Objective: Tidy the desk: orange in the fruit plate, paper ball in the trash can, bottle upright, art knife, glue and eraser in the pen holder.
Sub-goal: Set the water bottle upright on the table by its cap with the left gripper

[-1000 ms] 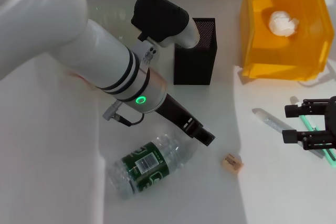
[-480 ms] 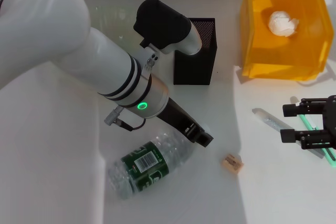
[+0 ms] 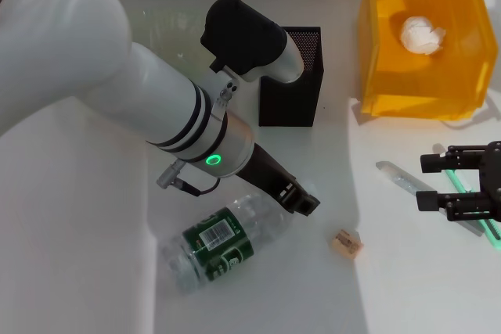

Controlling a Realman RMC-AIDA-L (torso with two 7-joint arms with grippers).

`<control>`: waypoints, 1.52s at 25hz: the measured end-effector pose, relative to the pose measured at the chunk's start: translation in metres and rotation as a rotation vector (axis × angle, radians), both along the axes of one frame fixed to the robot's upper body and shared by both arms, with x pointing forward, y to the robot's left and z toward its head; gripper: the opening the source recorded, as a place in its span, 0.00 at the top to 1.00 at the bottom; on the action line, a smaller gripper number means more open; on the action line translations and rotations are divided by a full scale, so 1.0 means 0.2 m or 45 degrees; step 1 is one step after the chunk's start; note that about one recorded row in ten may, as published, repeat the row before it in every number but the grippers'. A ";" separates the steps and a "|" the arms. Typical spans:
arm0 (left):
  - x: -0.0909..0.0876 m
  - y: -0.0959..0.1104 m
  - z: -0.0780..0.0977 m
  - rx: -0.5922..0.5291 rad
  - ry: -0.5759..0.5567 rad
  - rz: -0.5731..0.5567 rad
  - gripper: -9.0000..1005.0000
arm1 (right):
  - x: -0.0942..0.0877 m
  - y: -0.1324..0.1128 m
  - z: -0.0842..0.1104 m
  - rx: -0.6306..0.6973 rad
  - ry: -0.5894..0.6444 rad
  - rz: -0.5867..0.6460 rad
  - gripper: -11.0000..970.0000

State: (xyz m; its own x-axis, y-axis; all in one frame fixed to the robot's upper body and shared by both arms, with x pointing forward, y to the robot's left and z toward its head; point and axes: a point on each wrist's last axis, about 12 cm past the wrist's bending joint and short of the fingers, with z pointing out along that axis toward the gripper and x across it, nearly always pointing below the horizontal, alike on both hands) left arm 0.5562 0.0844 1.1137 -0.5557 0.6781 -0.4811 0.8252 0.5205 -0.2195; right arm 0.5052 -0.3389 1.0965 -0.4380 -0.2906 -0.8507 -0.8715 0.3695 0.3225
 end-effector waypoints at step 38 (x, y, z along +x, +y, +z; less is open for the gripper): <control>-0.46 1.11 0.10 -1.204 -0.536 0.430 0.54 | 0.04 0.16 0.05 0.179 -0.050 0.073 0.29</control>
